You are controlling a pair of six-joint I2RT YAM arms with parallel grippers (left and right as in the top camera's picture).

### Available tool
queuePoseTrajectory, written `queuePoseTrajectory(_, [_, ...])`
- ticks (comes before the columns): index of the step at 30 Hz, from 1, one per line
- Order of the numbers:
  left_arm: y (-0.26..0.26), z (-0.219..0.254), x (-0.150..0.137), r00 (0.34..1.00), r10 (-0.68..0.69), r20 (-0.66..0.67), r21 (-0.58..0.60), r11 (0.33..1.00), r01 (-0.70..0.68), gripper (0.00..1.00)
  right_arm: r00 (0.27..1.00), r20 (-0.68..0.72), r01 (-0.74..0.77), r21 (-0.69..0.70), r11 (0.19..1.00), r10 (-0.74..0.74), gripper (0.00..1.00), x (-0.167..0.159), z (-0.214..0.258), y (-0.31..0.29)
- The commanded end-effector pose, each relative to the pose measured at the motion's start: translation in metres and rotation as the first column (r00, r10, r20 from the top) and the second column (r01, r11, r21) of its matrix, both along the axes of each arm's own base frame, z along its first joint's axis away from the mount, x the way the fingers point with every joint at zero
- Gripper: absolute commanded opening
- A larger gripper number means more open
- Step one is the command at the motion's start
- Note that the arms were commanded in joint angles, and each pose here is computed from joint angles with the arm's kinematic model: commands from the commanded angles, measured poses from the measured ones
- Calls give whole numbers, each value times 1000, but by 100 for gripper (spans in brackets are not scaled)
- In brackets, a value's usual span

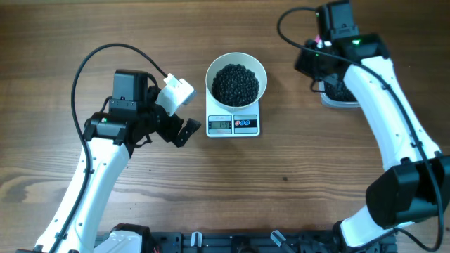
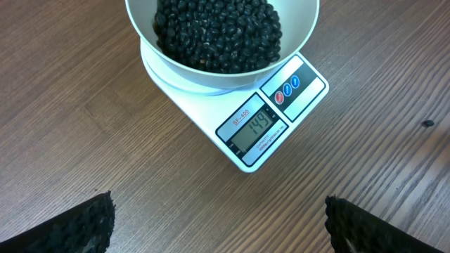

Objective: Scoop item into bowl and weigh 150g on scale
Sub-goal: 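Carry the scoop right and lower it into the bean tub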

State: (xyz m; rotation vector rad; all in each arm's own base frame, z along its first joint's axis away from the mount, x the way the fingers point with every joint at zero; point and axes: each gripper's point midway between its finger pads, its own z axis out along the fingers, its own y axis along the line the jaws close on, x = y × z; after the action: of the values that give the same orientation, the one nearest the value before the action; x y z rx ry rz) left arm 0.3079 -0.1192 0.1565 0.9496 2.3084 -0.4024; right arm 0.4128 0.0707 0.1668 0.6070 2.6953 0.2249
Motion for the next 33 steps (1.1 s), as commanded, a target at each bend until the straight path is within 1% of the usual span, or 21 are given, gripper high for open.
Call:
queuePoseTrajectory(1, [1,-1,-1,1000,5,-2,-6,1000,-5,100,999,-33,-11,36,999,13,4,-10,10,-36])
queuePoseTrajectory(4, [1,-1,0,1000,5,-2,-5,1000,-5,100,999,-52,-7,60,998,10,4,-15,9,-63])
queuePoseTrajectory(10, [1,-1,-1,1000,5,-2,-6,1000,-5,100,998,-53,-35,28,999,36,4,-19,6,-97])
queuePoseTrajectory(12, [1,-1,0,1000,5,-2,-5,1000,-5,100,994,-85,-69,12,998,70,4,-23,0,-100])
queuePoseTrajectory(14, [1,-1,-1,1000,5,-2,-5,1000,-5,100,986,-147,-78,-5,997,76,4,-32,-11,-103])
queuePoseTrajectory(18, [1,-1,-1,1000,5,-2,-5,1000,-5,100,961,-263,-88,17,996,89,4,-44,-37,-102])
queuePoseTrajectory(33, [1,-1,0,1000,5,-2,-5,1000,-5,100,914,-390,-105,44,993,114,4,-45,-86,-103])
